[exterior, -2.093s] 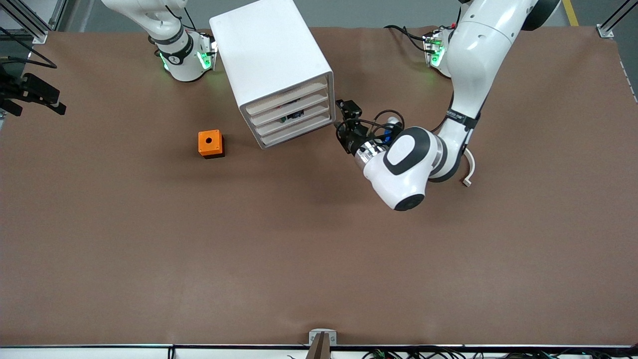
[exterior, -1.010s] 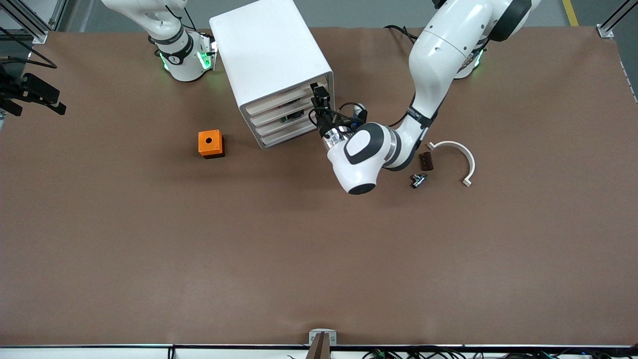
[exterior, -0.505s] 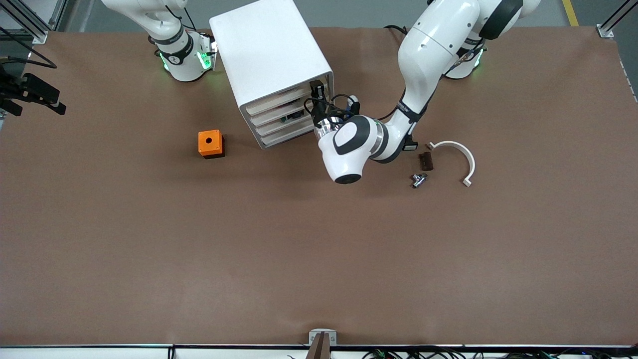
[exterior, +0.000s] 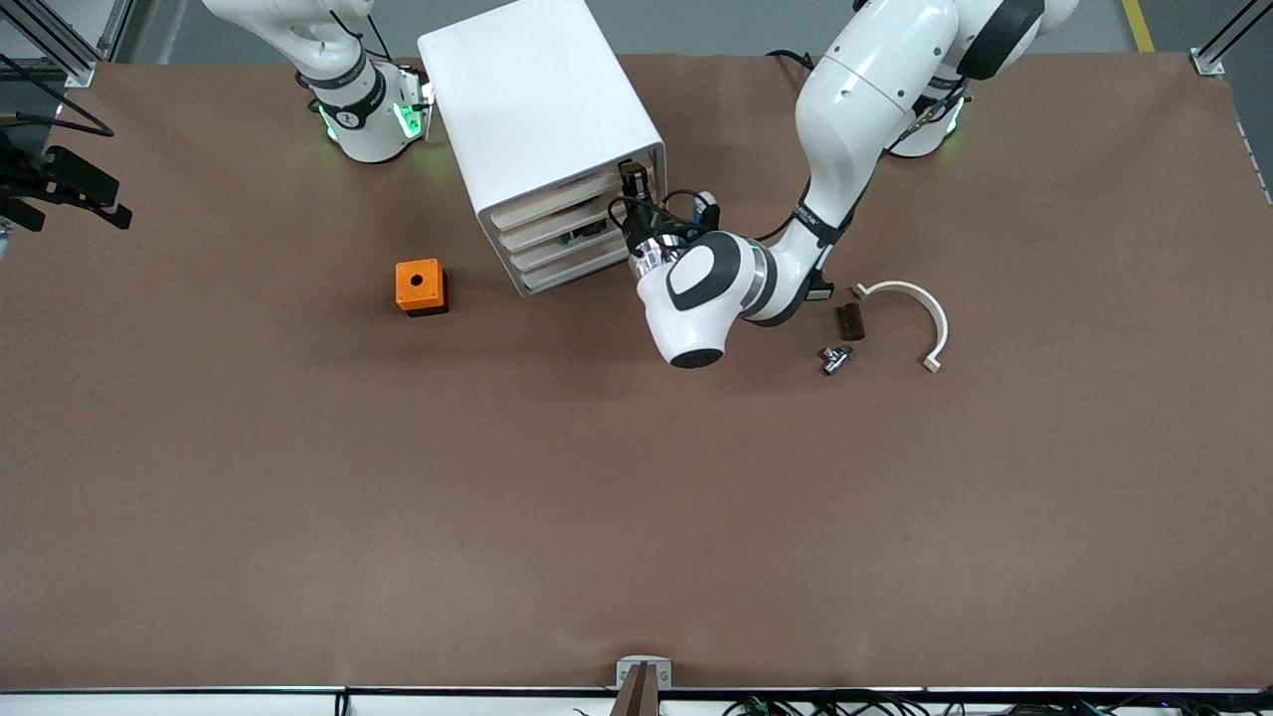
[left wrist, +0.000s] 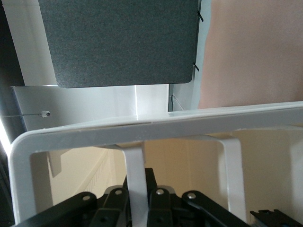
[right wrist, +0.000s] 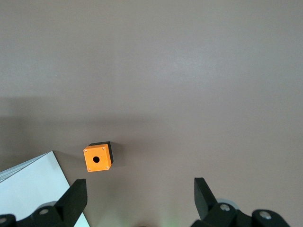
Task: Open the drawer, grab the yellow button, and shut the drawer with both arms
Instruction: 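Grip the drawer front with the left gripper and pull it open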
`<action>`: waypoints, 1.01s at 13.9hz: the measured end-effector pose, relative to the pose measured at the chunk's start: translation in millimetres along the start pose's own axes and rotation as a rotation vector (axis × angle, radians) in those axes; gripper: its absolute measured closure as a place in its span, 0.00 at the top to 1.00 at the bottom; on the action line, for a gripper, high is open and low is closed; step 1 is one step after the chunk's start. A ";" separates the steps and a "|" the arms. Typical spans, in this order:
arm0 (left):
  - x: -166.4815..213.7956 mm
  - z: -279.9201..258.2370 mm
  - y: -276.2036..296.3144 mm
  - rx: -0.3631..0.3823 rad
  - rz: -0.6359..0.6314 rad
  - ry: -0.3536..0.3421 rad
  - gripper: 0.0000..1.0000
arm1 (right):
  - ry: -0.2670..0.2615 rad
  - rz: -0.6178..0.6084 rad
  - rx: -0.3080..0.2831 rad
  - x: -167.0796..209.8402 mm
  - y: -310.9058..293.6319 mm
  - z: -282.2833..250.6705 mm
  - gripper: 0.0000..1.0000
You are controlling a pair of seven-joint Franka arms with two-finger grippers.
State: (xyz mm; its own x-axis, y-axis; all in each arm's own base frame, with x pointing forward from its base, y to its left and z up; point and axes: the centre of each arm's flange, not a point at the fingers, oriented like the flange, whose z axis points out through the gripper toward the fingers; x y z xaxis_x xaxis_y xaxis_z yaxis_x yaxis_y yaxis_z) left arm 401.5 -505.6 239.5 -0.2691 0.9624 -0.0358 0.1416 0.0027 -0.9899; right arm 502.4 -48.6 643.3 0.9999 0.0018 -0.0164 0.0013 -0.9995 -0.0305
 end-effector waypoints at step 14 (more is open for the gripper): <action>78.2 -137.8 18.5 0.008 -0.031 -0.265 0.15 | 0.019 0.000 -0.002 2.0 0.3 -1.5 1.00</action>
State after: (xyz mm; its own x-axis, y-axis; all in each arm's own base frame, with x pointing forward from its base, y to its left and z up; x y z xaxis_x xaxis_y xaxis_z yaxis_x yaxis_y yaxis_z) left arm 514.3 -392.8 237.2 -0.5134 0.8573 -0.0389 0.1216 0.0279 -0.9922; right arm 504.5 -48.9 644.8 1.0000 0.0012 0.0030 0.0012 -0.9996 -0.0287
